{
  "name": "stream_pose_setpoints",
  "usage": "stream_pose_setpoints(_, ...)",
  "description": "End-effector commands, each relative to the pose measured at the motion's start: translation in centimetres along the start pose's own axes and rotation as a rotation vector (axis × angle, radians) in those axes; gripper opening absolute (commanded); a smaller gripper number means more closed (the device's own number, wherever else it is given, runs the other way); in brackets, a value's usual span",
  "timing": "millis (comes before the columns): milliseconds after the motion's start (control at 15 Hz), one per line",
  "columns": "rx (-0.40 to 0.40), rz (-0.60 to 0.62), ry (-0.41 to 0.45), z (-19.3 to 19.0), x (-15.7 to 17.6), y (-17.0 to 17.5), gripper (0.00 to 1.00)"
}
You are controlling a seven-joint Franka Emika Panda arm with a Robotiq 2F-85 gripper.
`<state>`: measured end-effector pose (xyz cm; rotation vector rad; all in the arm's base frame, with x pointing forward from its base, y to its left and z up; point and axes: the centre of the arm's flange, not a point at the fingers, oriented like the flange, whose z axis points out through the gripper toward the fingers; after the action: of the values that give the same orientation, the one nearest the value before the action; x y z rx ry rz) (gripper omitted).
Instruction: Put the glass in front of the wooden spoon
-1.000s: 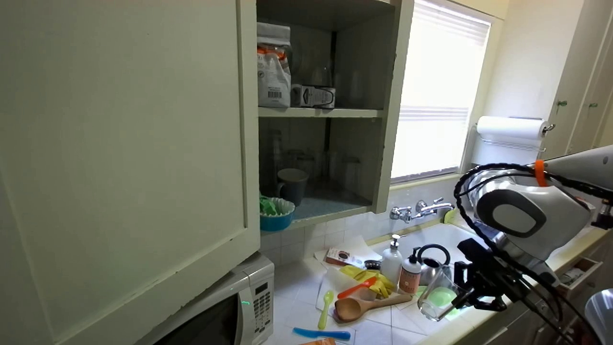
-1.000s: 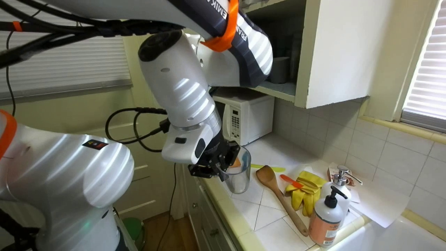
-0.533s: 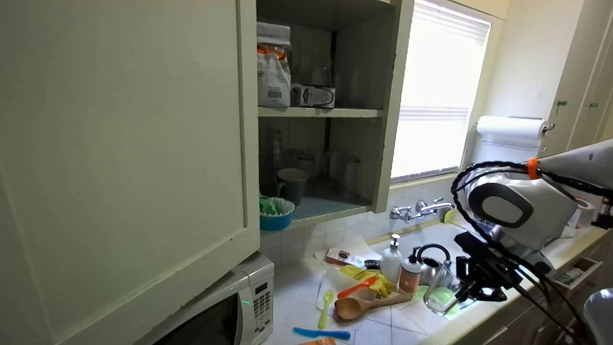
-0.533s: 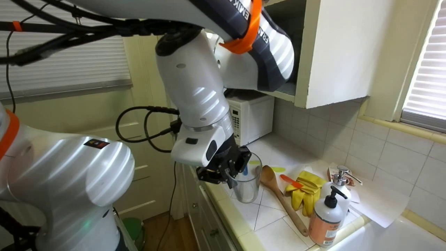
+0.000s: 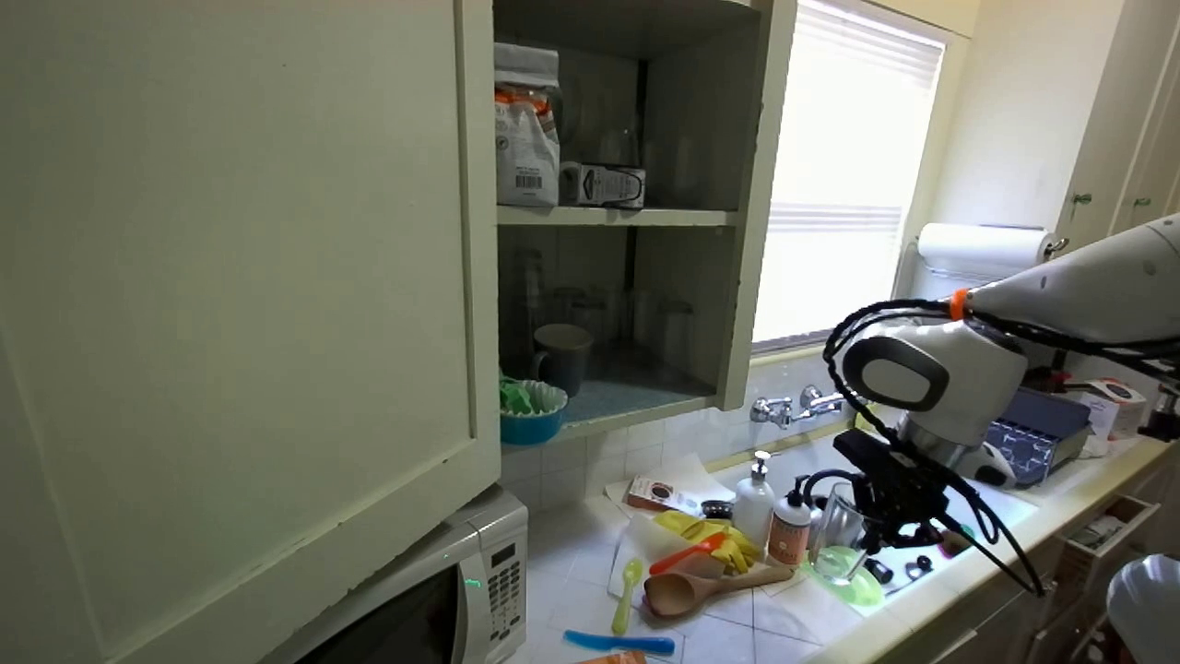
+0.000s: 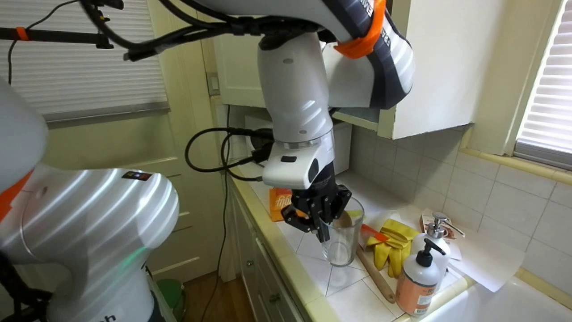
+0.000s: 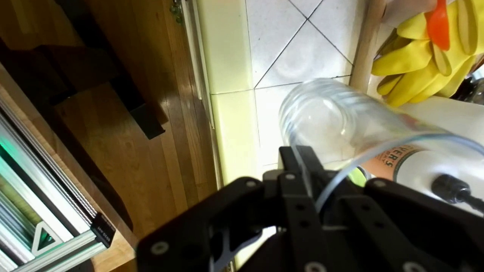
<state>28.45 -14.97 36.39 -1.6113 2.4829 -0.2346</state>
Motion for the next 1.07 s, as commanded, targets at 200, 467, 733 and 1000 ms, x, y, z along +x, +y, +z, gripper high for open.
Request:
stream_pose_setpoints(200,-0.085,-0.024,0.068,4.3,-0.7,-4.6,0.02)
stream_pose_setpoints(467,-0.084,-0.052,0.107,5.7,-0.4,-5.7,0.02)
stream_pose_setpoints(733,-0.06,-0.072,0.111,5.3,-0.4,-3.6,0.07)
stream_pose_setpoints(1000,-0.072,-0.072,0.121,6.0,-0.6,-4.4,0.02)
